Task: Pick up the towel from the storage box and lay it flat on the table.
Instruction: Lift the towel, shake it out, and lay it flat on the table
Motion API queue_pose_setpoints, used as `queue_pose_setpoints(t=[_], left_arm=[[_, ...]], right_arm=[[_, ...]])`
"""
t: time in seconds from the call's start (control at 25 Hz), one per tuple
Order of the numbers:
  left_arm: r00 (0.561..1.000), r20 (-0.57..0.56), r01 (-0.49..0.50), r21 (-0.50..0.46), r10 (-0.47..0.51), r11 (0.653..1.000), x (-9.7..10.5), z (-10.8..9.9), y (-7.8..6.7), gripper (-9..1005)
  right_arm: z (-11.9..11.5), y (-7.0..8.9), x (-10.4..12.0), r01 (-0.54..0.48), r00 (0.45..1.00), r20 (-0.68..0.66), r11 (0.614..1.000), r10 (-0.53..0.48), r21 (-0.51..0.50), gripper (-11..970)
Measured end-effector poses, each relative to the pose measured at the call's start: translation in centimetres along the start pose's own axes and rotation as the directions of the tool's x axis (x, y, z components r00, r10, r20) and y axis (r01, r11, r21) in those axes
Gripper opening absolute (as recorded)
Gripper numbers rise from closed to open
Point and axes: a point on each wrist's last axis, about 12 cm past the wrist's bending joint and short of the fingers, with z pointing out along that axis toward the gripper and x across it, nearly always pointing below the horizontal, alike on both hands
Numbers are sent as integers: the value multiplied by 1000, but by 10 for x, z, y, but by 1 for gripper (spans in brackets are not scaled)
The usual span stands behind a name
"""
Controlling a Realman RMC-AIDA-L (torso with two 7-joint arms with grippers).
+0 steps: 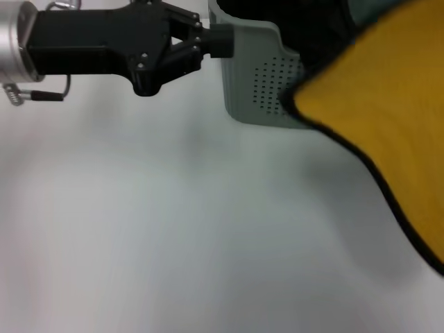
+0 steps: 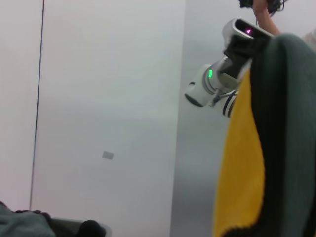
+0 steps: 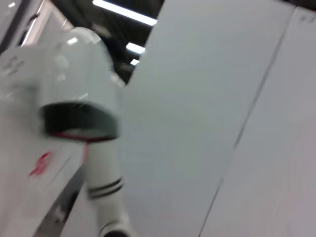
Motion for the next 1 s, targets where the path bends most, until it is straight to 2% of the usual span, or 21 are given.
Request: queue_pose_setpoints(t=[0.12, 0.24, 0.4, 0.56, 0.72, 0.84, 1.0], left_arm=[[1000, 17, 10, 6, -11, 1000, 2, 4, -1, 23], [999, 51, 8, -9, -8, 1000, 1, 2, -1, 42], [993, 114, 16, -56, -10, 998, -3, -8, 0, 69], [988, 150, 41, -86, -28, 995, -3, -17, -2, 95], [983, 181, 57, -132, -32, 990, 4, -21, -2, 121], [980, 196, 81, -170, -47, 982, 11, -22, 1, 283], [977, 205, 99, -171, -62, 980, 15, -24, 1, 419]], right_arm=[[6, -16, 8, -61, 998, 11, 996, 60, 64, 66], [16, -34, 18, -151, 987, -47, 984, 157, 96, 67], [21, -40, 22, -190, 980, -50, 977, 195, 94, 68], [19, -37, 22, -196, 979, -40, 977, 200, 83, 70], [12, -27, 16, -168, 986, 19, 985, 168, 45, 71], [7, -20, 9, -136, 988, 72, 991, 135, 4, 72], [5, -15, 2, -114, 988, 102, 993, 116, -25, 74]])
